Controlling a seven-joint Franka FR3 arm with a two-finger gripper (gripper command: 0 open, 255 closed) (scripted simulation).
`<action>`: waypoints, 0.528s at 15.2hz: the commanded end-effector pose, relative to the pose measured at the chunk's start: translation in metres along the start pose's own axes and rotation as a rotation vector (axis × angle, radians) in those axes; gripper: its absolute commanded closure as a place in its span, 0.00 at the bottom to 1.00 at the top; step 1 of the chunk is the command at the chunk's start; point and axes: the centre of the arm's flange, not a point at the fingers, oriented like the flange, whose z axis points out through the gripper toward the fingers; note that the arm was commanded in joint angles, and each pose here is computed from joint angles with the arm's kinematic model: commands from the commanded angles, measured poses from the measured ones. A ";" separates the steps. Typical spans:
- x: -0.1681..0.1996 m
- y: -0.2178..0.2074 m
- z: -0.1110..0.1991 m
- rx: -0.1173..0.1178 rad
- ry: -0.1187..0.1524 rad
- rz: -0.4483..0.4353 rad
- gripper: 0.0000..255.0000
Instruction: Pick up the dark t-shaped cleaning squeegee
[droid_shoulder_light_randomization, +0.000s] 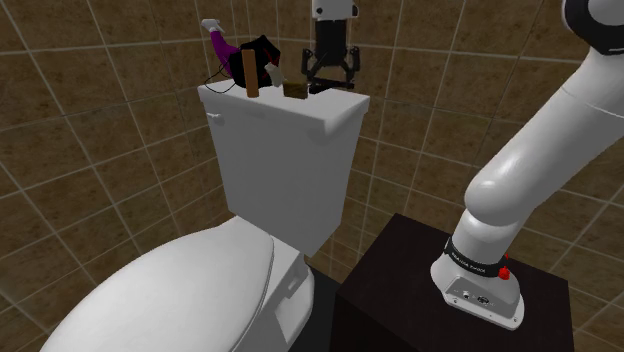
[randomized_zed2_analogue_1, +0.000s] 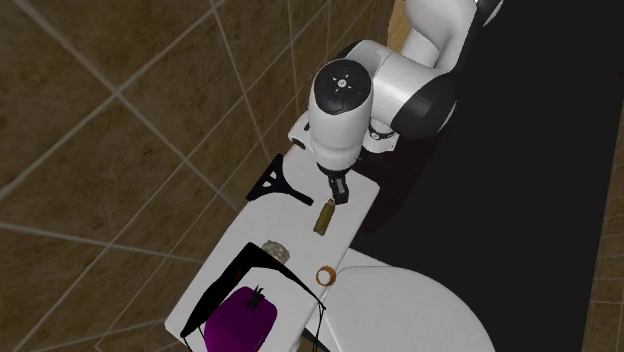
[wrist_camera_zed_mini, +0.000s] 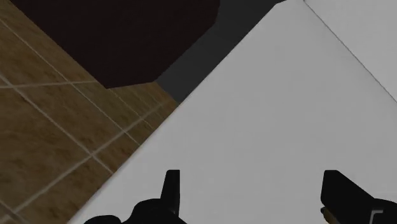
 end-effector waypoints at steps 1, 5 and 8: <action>0.028 -0.006 -0.006 -0.018 -0.001 0.138 0.00; 0.081 -0.011 -0.020 -0.053 -0.004 0.395 0.00; 0.115 -0.007 -0.028 -0.077 -0.005 0.563 0.00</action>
